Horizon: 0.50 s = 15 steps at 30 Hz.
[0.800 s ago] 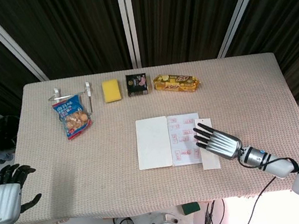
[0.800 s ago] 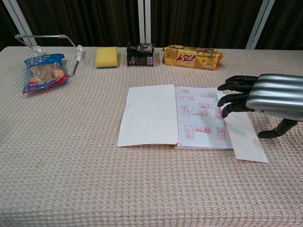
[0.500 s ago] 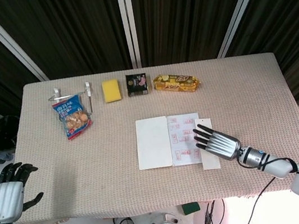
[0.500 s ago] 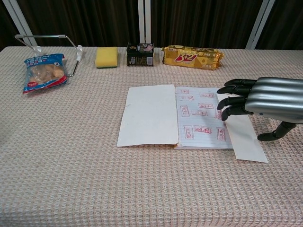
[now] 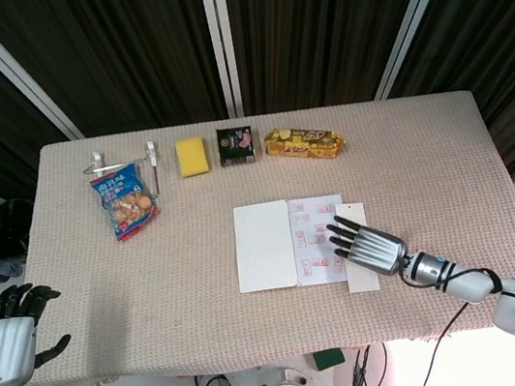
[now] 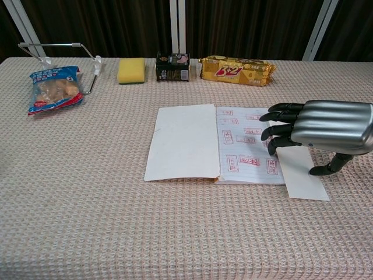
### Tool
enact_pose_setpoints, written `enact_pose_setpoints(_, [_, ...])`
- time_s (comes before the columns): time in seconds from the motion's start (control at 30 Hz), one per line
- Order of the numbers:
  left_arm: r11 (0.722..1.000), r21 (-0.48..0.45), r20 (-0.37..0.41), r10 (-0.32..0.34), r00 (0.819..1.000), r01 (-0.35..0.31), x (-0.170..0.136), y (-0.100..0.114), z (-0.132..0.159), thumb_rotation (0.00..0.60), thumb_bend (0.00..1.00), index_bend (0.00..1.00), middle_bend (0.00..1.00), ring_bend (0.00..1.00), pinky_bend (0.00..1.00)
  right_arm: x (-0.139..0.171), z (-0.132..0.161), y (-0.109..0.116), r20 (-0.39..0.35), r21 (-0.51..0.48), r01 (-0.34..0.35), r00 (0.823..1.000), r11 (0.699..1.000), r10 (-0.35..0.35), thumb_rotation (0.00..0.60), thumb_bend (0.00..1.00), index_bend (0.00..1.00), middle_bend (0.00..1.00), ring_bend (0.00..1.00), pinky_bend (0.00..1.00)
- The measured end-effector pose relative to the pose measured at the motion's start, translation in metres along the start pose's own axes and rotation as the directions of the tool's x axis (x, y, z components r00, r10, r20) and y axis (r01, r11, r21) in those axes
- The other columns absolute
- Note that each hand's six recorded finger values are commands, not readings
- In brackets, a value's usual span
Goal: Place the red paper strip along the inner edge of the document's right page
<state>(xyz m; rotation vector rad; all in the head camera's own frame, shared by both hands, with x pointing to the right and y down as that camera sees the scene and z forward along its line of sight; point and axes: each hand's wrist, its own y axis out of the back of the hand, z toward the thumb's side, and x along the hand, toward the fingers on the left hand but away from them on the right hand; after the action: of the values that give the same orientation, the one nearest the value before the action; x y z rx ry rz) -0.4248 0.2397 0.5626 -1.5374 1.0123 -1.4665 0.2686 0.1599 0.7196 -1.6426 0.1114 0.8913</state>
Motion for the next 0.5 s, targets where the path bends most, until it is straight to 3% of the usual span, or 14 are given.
enact_pose_setpoints(0.17, [1.0, -0.001, 0.003, 0.002, 1.0, -0.002, 0.001, 0.0, 0.0, 0.6, 0.0, 0.32, 0.27, 0.17, 0.16, 0.003, -0.003, 0.001, 0.015, -0.01, 0.02, 1.0, 1.0, -0.02, 0.6, 0.22, 0.53, 0.2, 0.0, 0.0])
enact_pose_setpoints(0.5, [1.0, 0.0, 0.01, 0.002, 1.0, -0.002, 0.003, 0.0, 0.001, 0.6, 0.0, 0.32, 0.27, 0.17, 0.16, 0.021, -0.01, 0.001, 0.06, -0.043, 0.073, 0.996, 0.996, -0.071, 0.6, 0.22, 0.59, 0.23, 0.0, 0.0])
